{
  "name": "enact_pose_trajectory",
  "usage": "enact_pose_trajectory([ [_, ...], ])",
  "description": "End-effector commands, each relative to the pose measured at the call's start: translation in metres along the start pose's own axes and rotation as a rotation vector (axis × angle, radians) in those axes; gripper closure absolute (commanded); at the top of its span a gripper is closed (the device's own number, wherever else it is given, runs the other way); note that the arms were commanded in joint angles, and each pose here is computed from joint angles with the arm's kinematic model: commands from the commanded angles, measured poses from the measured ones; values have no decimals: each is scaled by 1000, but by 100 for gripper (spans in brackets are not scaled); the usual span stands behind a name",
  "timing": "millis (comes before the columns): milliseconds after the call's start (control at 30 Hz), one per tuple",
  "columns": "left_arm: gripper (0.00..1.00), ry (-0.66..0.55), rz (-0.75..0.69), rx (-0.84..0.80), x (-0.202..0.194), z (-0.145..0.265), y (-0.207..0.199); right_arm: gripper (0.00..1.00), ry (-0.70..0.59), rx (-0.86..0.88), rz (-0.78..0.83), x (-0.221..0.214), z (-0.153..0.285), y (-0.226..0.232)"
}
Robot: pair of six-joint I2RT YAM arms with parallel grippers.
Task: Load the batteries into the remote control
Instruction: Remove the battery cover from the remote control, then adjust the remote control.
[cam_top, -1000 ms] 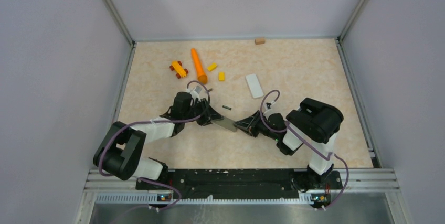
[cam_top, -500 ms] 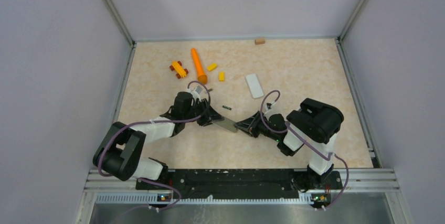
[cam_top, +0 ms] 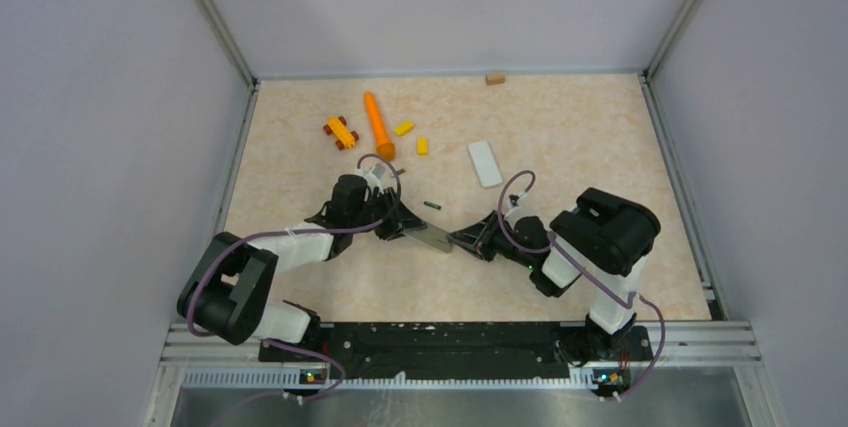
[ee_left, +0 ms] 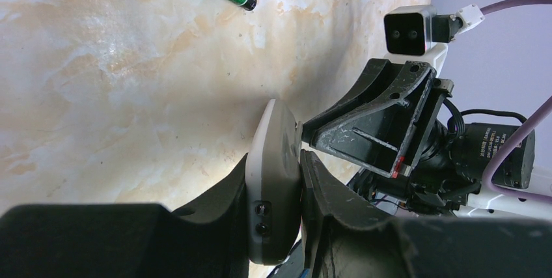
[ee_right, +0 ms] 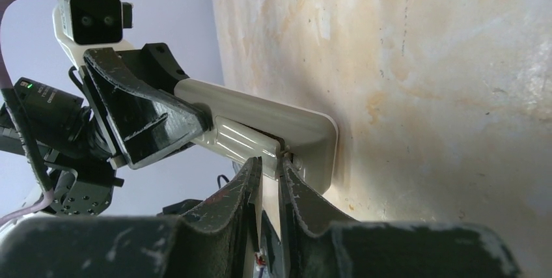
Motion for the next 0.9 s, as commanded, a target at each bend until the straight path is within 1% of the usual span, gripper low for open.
enact_pose_trajectory([
  [0,100,88,17,195,-22,0,33,84,-99,396,94,20,10,65],
  [333,100,103,-9,195,-20,2,29,82,-95,231,181,30,-4,44],
  [433,100,123,-28,186,-18,2,26,79,-96,134,208,35,-12,36],
  [533,100,151,-67,189,-16,6,23,74,-118,25,261,43,-14,31],
  [600,100,174,-96,203,-15,10,20,68,-135,-72,308,50,-15,32],
  [633,100,183,-119,209,-14,12,19,65,-122,-147,330,51,-13,28],
  [667,100,189,-136,215,-13,15,16,62,-126,-180,362,54,-12,31],
  [767,100,180,-171,229,-11,22,10,54,-119,-210,491,61,-5,44],
  [867,100,145,-196,235,-5,27,2,42,-54,-192,618,64,-1,57],
])
Point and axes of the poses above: each gripper's point midway between its finger pads, its own z axis back along the fingers, its own y axis along the line the jaws close on, x = y × z, the point moved 10 cm from there along z, back along the fingers, and after that the axes turned 8 degrees about z, right-handed, at the moved point
